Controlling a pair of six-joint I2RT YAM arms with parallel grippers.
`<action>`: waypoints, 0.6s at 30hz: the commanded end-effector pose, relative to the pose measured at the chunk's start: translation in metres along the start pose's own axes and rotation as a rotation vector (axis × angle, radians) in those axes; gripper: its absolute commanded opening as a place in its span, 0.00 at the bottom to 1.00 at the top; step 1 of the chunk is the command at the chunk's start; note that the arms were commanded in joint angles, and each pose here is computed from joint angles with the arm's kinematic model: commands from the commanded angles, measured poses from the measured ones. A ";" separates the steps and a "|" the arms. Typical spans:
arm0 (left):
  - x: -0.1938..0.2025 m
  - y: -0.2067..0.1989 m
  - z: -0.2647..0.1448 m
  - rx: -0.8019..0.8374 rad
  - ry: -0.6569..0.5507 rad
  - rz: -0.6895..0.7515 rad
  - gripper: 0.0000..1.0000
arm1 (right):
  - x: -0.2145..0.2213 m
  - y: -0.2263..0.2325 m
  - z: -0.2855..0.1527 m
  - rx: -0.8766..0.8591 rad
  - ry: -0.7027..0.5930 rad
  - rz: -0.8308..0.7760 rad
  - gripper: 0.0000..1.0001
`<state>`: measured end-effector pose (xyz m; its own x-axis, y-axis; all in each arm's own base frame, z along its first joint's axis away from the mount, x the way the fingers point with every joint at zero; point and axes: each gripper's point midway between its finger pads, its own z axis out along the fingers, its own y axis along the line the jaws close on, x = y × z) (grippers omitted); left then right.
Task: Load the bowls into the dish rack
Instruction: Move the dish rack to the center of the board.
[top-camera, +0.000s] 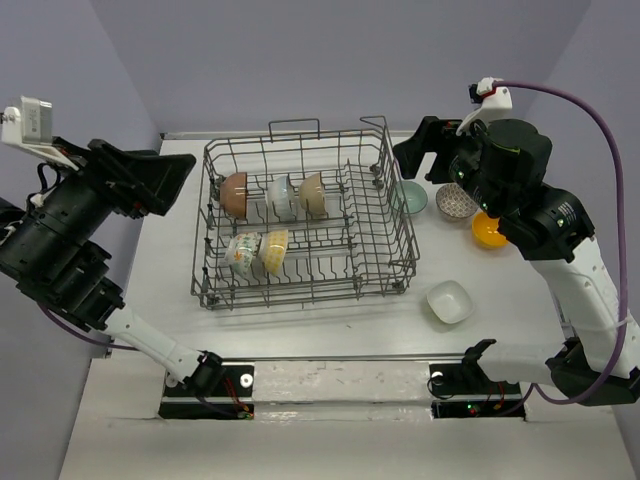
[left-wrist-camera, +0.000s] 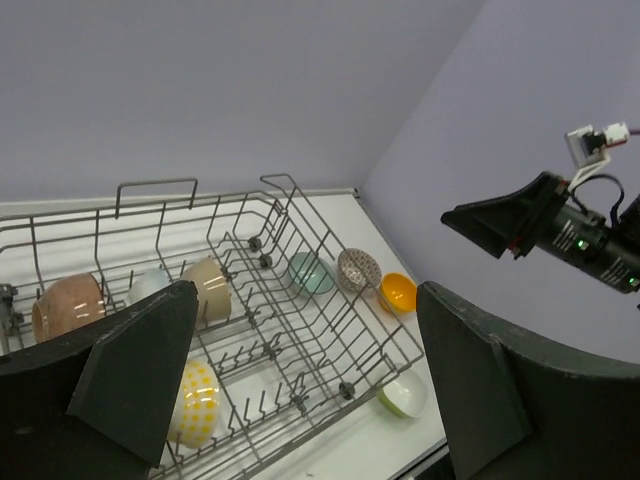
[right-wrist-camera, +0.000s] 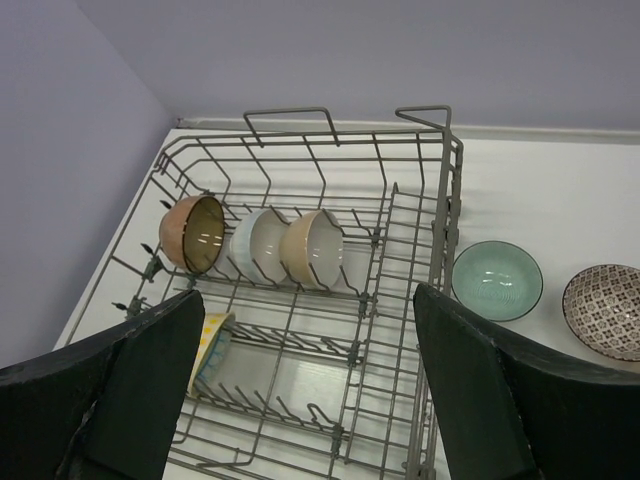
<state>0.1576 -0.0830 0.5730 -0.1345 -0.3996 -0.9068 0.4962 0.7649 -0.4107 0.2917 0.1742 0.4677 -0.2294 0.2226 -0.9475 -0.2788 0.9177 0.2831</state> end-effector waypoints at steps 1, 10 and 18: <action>0.061 -0.061 -0.018 0.155 0.178 0.146 0.99 | -0.011 -0.005 -0.008 0.018 -0.040 -0.003 0.90; 0.064 -0.032 -0.013 0.312 0.298 -0.023 0.99 | 0.003 -0.014 -0.004 0.061 -0.013 -0.011 0.92; 0.046 -0.043 -0.011 0.286 0.195 0.080 0.99 | 0.005 -0.014 0.003 0.076 0.000 -0.019 0.92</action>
<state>0.1717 -0.0544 0.5408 -0.1787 -0.3466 -0.9208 0.4669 0.7940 -0.3894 0.2961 0.1670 0.4487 -0.2543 0.1946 -0.9474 -0.2245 0.9409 0.2535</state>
